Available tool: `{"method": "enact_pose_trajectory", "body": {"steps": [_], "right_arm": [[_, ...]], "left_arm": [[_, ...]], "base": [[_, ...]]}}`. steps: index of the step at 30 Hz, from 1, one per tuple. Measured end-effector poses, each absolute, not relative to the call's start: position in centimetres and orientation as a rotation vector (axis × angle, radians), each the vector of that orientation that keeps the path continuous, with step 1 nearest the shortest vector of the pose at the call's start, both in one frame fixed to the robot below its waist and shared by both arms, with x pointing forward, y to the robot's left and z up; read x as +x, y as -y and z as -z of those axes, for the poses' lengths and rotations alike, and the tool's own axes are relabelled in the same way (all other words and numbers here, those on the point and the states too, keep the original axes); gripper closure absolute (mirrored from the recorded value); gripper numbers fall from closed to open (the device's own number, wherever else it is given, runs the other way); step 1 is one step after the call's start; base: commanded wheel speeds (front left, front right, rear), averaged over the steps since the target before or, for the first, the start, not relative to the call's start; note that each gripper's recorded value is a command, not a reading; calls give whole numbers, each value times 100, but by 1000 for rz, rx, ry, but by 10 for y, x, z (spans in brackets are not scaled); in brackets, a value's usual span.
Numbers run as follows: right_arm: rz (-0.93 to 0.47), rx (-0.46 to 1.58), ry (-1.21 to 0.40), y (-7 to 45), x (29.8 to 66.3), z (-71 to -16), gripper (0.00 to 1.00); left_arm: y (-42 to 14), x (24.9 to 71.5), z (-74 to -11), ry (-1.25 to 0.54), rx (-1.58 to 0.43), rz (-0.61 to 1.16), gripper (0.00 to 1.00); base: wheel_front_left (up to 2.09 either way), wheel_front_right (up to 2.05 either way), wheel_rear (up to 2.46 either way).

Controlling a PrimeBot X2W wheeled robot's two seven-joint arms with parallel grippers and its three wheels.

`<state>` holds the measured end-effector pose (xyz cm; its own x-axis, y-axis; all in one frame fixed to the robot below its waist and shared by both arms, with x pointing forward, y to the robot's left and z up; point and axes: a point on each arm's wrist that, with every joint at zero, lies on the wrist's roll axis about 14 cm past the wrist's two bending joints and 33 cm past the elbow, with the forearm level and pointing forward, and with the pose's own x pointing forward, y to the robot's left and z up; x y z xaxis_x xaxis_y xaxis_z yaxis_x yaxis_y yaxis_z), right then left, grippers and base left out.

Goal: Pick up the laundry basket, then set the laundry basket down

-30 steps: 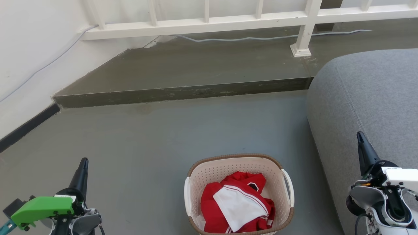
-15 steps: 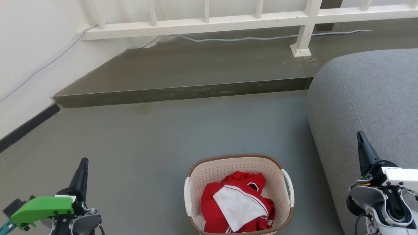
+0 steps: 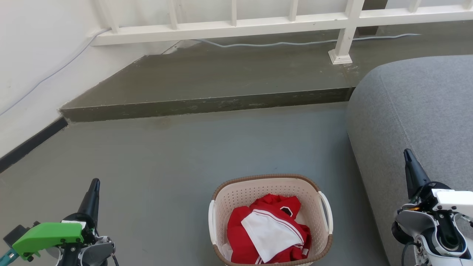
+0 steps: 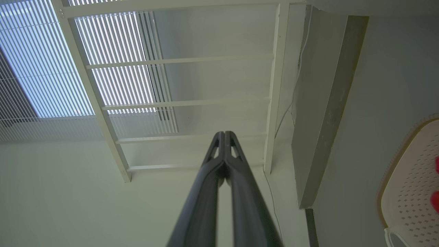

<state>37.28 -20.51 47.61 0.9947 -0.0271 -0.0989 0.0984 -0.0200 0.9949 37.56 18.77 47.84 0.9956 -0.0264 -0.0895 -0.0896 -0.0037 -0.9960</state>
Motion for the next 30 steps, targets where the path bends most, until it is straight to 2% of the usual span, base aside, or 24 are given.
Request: {"method": "enact_pose_trajectory", "body": {"steps": [17,18,24,30], "right_arm": [[100,1588,-56,205,373,-476,100],[100,1588,-56,205,373,-476,0],[180,1614,-139,197,354,-443,0],[167,1611,-132,193,356,-447,0]], "left_arm": [[-188,376,-478,-91,-1574,-50,100],[-188,376,-478,-91,-1574,-50,0],[-180,360,-448,-168,-1598,-121,0],[-181,360,-450,-159,-1596,-120,0]], "base": [[0,0,0],[0,0,0],[0,0,0],[0,0,0]]}}
